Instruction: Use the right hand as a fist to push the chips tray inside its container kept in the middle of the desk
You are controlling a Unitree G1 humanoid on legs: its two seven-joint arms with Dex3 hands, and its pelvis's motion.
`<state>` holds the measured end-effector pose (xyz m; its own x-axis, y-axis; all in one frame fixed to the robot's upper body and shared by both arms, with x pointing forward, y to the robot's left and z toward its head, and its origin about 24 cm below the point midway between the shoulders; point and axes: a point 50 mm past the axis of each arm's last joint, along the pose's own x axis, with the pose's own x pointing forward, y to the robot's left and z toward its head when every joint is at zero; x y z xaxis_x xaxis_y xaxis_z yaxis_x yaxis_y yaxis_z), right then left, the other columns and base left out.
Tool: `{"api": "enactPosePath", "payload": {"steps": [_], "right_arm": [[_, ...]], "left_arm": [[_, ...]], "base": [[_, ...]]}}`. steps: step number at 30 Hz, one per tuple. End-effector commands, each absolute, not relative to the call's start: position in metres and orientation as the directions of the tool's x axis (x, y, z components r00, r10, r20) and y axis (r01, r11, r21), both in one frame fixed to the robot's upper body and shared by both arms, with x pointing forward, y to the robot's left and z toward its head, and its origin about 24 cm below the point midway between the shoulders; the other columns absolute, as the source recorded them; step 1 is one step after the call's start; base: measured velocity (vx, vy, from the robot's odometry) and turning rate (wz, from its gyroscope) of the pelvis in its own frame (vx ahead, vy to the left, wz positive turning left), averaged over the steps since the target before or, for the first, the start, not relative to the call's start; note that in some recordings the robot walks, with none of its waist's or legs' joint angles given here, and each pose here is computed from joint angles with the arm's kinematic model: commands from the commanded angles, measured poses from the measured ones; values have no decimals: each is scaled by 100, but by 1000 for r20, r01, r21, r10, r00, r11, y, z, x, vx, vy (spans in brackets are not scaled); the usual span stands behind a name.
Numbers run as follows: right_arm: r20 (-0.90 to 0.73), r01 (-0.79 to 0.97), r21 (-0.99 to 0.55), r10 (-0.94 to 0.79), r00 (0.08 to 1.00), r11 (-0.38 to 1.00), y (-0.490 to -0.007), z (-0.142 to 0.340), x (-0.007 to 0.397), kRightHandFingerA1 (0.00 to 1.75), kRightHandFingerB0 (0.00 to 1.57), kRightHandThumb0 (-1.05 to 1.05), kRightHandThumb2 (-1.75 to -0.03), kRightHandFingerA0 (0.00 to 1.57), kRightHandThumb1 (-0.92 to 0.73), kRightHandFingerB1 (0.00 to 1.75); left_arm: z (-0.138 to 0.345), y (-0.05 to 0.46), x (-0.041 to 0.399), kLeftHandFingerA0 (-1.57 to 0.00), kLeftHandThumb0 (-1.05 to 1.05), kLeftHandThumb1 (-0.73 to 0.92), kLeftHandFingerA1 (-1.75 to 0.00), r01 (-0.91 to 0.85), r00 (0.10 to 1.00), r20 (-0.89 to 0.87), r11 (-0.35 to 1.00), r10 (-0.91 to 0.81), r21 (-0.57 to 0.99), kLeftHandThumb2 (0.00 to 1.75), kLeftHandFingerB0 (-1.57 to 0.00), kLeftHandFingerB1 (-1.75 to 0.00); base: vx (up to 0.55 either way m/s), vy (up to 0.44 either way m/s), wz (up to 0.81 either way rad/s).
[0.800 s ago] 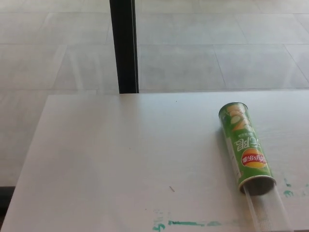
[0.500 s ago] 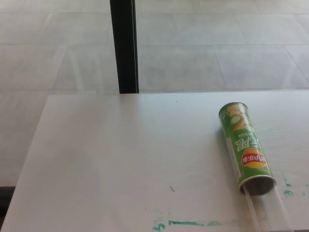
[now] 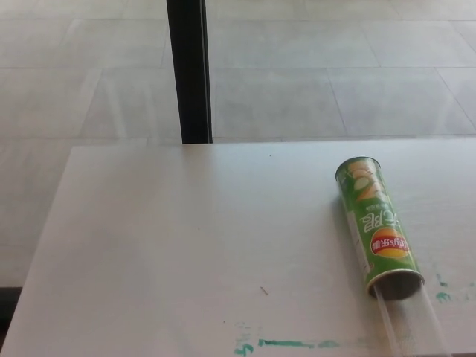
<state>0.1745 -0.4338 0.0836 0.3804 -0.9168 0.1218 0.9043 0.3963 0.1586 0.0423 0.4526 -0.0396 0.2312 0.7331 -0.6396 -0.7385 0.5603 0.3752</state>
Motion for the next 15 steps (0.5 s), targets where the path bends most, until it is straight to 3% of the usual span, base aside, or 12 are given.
{"api": "enactPosePath", "payload": {"steps": [1,2,3,5,7,11,13,14,15], "right_arm": [[374,846,262,-857,355,465,-409,153,182,89,61,-67,-65,94,-83,51],[388,830,271,-844,370,488,-404,157,183,89,61,-67,-65,94,-83,51],[439,806,249,-805,400,537,-390,169,183,89,65,-69,-65,97,-82,51],[487,773,212,-750,447,598,-377,176,183,90,67,-70,-65,96,-82,49],[553,727,146,-665,502,671,-365,182,182,91,64,-70,-65,92,-82,48],[602,638,26,-521,604,769,-336,187,186,85,68,-70,-65,92,-81,43],[583,508,-52,-387,714,860,-308,184,186,83,65,-73,-64,92,-78,41],[563,441,-72,-329,759,895,-296,182,185,84,62,-71,-64,87,-78,41],[536,368,-104,-260,803,924,-285,180,183,94,52,-69,-65,77,-84,44]], "left_arm": [[-33,459,41,-67,-80,60,-139,-752,230,-611,537,757,382,139,-41,-109],[-33,459,41,-67,-80,60,-139,-743,234,-612,545,756,389,139,-41,-109],[-33,459,41,-54,-78,57,-168,-750,232,-614,541,754,381,137,-27,-129],[-33,459,41,-47,-78,56,-166,-760,239,-618,541,749,361,136,-25,-130],[-33,459,41,-52,-78,55,-169,-762,242,-617,540,749,357,138,-25,-128],[-33,459,40,-47,-77,57,-166,-755,242,-621,546,746,362,136,-21,-124],[-32,459,40,-53,-76,57,-167,-743,242,-614,551,751,381,138,-24,-124],[-32,459,40,-65,-79,60,-138,-741,241,-615,552,750,383,139,-40,-109],[-32,459,40,-54,-76,53,-167,-742,240,-613,549,753,384,141,-27,-126]], "base": [[0,0,0],[0,0,0],[0,0,0],[0,0,0],[0,0,0],[0,0,0],[0,0,0],[0,0,0],[0,0,0]]}}
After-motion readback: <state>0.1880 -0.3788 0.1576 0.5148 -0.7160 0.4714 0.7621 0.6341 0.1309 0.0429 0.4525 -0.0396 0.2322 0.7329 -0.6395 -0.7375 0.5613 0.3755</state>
